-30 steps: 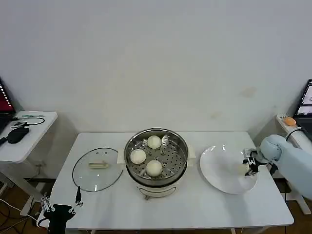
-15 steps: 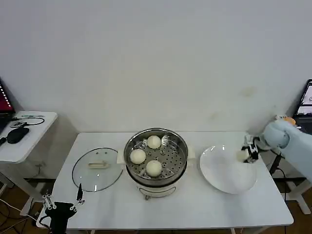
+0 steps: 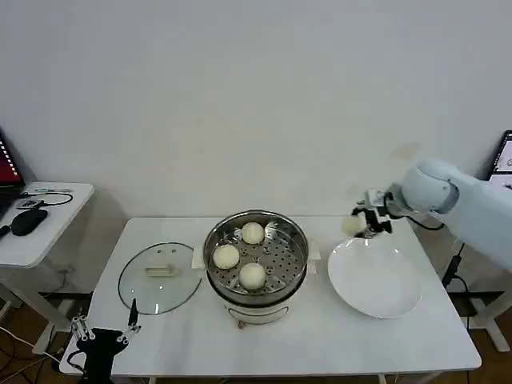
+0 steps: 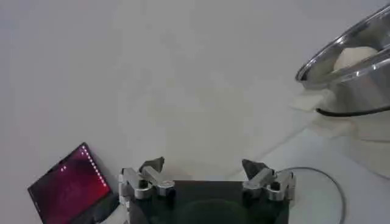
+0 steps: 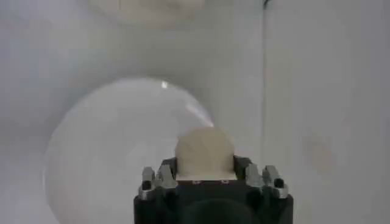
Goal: Take steamed baozi put them in steamer then cover it.
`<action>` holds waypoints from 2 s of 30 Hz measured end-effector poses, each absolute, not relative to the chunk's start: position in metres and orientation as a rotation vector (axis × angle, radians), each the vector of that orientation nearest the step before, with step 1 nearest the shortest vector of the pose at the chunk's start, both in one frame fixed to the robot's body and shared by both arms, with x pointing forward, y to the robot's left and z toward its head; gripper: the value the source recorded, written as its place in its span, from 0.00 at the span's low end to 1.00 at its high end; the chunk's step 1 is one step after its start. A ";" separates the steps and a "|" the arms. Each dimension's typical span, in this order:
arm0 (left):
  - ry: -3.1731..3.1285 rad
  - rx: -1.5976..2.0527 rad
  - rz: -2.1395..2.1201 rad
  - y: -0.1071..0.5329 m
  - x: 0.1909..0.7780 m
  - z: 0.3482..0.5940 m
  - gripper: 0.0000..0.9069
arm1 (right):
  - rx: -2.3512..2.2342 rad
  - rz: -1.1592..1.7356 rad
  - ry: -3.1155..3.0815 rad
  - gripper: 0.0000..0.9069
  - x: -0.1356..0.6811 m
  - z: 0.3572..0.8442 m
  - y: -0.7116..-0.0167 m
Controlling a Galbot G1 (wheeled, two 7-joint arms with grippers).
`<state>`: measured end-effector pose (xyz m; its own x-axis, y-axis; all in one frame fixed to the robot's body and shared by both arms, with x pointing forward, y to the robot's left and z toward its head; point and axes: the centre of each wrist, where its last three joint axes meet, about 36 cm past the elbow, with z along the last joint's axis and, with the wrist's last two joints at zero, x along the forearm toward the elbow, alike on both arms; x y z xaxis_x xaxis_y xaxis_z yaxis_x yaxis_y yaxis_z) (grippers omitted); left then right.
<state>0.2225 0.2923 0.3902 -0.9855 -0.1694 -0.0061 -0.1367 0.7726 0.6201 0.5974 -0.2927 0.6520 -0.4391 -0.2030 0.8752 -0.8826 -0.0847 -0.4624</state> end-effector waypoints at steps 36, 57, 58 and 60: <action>-2.917 0.330 -1.019 0.305 0.229 0.391 1.00 | 1.279 1.300 -1.580 0.69 0.614 0.603 -0.114; -2.910 0.335 -1.018 0.306 0.228 0.389 1.00 | 1.255 1.271 -1.553 1.00 0.620 0.575 -0.109; -2.911 0.335 -1.017 0.306 0.229 0.389 1.00 | 1.255 1.271 -1.555 1.00 0.620 0.576 -0.110; -2.914 0.334 -1.016 0.306 0.230 0.389 1.00 | 1.252 1.273 -1.564 1.00 0.620 0.579 -0.111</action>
<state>0.2298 0.3057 0.3895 -0.9762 -0.2142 -0.0353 -0.1896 0.7626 0.6184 0.6203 -0.1108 0.5790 -0.2410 -0.2250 0.9441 -0.9701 0.0274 -0.2411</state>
